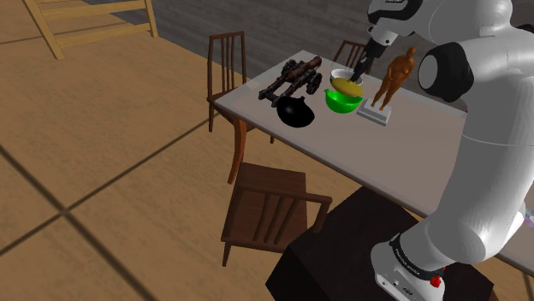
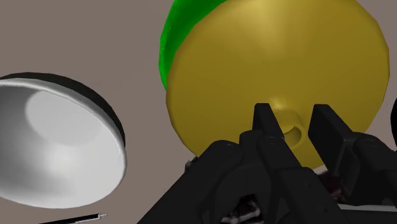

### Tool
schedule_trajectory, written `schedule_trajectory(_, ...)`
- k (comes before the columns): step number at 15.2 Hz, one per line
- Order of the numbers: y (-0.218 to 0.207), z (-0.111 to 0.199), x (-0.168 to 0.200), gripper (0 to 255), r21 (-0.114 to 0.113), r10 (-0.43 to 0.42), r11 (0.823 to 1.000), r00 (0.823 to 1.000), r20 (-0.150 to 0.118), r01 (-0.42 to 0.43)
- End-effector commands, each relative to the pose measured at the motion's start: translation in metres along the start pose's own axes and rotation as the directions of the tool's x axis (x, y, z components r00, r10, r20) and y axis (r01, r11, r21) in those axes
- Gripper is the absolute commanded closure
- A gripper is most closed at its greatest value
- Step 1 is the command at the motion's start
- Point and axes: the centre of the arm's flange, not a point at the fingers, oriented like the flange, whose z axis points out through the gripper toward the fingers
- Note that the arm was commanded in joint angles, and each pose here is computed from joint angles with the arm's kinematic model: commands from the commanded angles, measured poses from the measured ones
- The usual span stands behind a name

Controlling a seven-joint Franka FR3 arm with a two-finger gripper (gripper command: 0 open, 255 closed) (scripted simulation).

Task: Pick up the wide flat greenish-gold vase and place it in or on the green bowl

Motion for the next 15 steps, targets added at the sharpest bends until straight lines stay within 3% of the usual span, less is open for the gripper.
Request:
schedule_trajectory(1,0.001,0.006,-0.001,255,-0.001,0.0,1.0,1.0,-0.001,0.0)
schedule_trajectory(8,0.001,0.006,-0.001,255,-0.001,0.0,1.0,1.0,-0.001,0.0)
schedule_trajectory(9,0.001,0.006,-0.001,0,-0.001,0.0,1.0,1.0,-0.001,0.0)
schedule_trajectory(14,0.001,0.006,-0.001,0,-0.001,0.0,1.0,1.0,-0.001,0.0)
schedule_trajectory(15,0.001,-0.007,-0.001,0,-0.001,0.0,1.0,1.0,-0.001,0.0)
